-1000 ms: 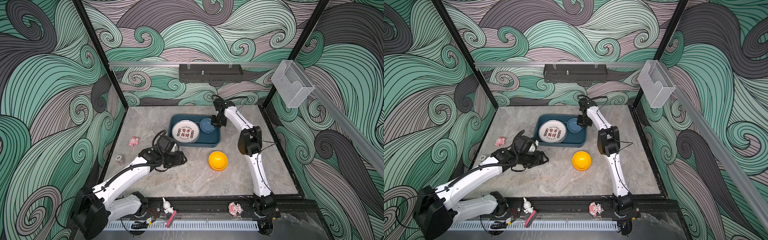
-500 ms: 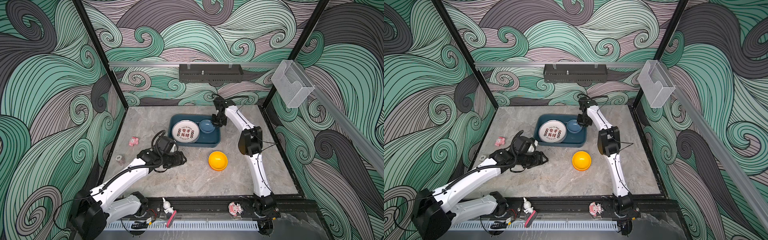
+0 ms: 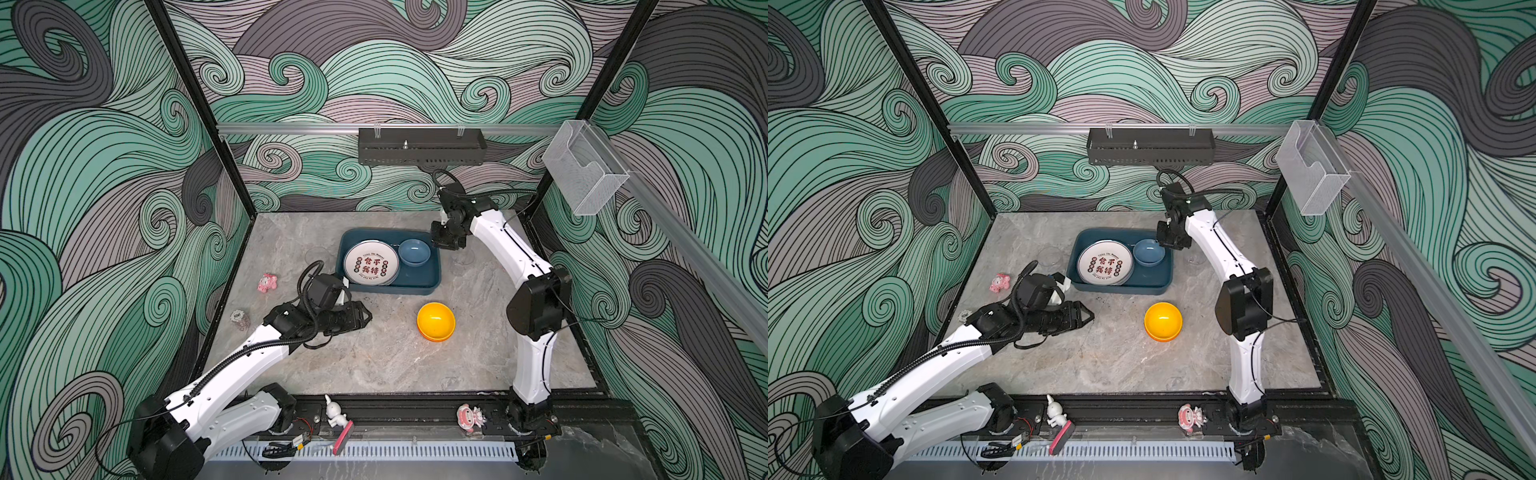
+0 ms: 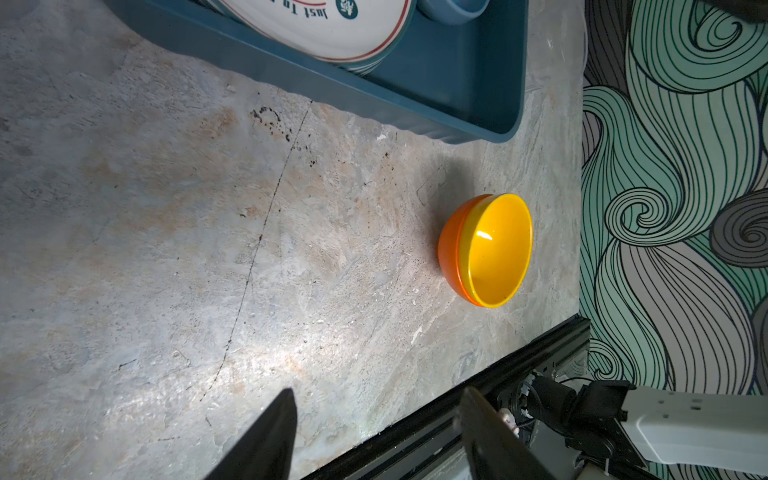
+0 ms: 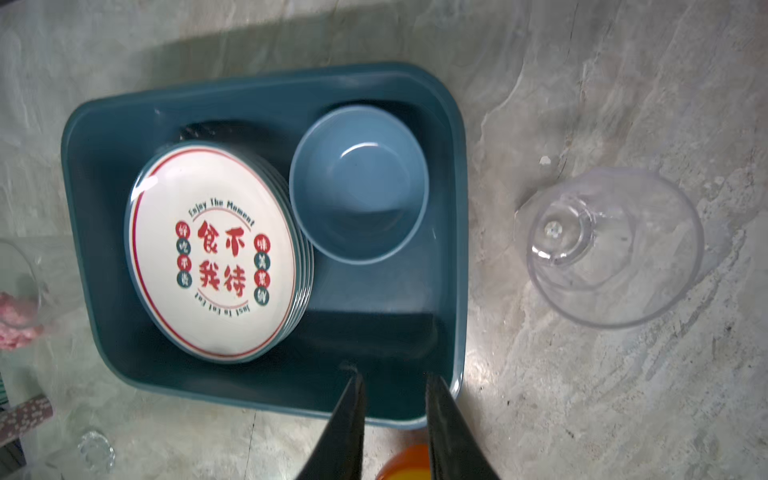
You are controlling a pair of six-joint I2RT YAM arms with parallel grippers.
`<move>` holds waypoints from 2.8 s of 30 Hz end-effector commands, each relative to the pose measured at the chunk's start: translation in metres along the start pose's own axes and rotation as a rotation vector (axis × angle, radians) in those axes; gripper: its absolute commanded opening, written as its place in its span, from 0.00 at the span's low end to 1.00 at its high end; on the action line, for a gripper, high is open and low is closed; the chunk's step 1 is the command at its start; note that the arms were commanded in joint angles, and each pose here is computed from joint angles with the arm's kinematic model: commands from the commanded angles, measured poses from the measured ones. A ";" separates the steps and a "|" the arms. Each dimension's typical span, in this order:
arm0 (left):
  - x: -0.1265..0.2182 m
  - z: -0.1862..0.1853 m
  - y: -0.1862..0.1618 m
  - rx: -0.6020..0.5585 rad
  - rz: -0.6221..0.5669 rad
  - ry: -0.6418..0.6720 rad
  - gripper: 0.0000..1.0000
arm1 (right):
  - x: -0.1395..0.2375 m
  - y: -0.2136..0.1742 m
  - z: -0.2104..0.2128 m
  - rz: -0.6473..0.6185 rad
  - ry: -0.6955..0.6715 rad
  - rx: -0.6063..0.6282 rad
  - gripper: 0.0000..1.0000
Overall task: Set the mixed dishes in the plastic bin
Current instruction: 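Move the right gripper back to the yellow bowl rim and pinch it, then lift the yellow bowl out of the orange bowl and carry it to the bin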
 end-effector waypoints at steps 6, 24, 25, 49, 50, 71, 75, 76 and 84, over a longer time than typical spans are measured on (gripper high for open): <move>-0.004 -0.007 0.017 -0.076 0.009 -0.015 0.65 | 0.018 -0.046 -0.030 0.010 0.033 0.028 0.30; -0.051 -0.031 0.034 -0.118 0.174 -0.162 0.66 | 0.022 -0.141 -0.111 0.090 0.040 -0.013 0.35; -0.052 -0.032 0.033 -0.122 0.177 -0.164 0.66 | 0.021 -0.144 -0.113 0.097 0.040 -0.018 0.35; -0.059 -0.036 0.011 -0.162 0.210 -0.157 0.65 | -0.026 -0.162 -0.115 0.207 0.006 -0.043 0.29; -0.059 -0.036 0.010 -0.161 0.211 -0.155 0.65 | -0.028 -0.162 -0.115 0.210 0.004 -0.044 0.28; -0.060 -0.032 0.006 -0.150 0.212 -0.143 0.65 | -0.033 -0.165 -0.111 0.189 -0.098 0.030 0.11; -0.060 -0.032 0.005 -0.147 0.215 -0.141 0.65 | -0.027 -0.164 -0.110 0.172 -0.113 0.049 0.09; -0.060 -0.032 0.005 -0.147 0.215 -0.142 0.64 | -0.025 -0.164 -0.110 0.167 -0.111 0.053 0.08; -0.060 -0.031 0.004 -0.142 0.214 -0.144 0.64 | -0.009 -0.161 -0.105 0.139 -0.094 0.073 0.06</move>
Point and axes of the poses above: each gripper's point midway between its finger pads, its own x axis back along the fingers, its own z axis along the line the jaws close on, y = z × x, the point moved 10 cm from there along x, back along the fingers, and after that the axes turned 15 degrees about -x, right-handed, at the moved point
